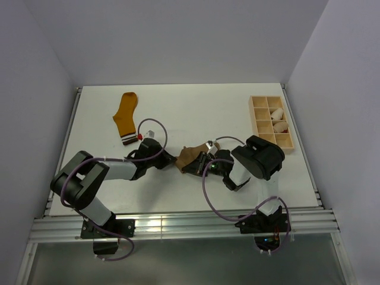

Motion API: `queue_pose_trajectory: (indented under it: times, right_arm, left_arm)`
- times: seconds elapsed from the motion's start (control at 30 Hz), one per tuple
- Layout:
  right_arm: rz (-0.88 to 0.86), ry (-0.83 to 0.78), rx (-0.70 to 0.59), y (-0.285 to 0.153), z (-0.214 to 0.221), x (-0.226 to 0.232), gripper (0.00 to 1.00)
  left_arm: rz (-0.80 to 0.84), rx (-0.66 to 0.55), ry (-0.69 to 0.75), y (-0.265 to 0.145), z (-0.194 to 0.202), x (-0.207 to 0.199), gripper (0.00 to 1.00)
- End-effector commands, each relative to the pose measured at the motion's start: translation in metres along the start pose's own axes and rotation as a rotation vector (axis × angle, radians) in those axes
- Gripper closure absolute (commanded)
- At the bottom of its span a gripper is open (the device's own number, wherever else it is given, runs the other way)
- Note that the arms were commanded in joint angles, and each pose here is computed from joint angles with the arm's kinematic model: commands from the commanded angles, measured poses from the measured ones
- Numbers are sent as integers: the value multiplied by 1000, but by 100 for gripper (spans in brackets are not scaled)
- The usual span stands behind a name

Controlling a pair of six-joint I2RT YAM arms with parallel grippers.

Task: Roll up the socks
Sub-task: Roll the sock at the center of the board.

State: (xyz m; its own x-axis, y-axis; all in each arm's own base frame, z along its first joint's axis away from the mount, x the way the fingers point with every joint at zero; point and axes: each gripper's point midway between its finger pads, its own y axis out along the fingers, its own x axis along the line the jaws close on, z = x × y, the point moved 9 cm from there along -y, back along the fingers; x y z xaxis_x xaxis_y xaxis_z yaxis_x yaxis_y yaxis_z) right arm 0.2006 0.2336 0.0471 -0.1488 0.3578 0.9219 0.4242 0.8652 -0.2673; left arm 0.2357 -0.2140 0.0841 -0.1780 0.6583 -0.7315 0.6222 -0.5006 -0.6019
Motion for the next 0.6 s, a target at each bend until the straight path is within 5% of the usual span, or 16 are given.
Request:
queue_pose_trajectory:
  times: [0.0,0.23,0.57]
  right_arm:
    - [47,-91,-11,-3,-6,4,77]
    - [149,-383,-90,-17,-37,54,48]
    - [439,-895,-145,-10,-23,97,36]
  left_arm:
    - [-65,-1,57,-4,-1,0,100]
    - [-235,-57,74,-17,-11,4,100]
    - [-301,-56,116,-24,-13,-9,100]
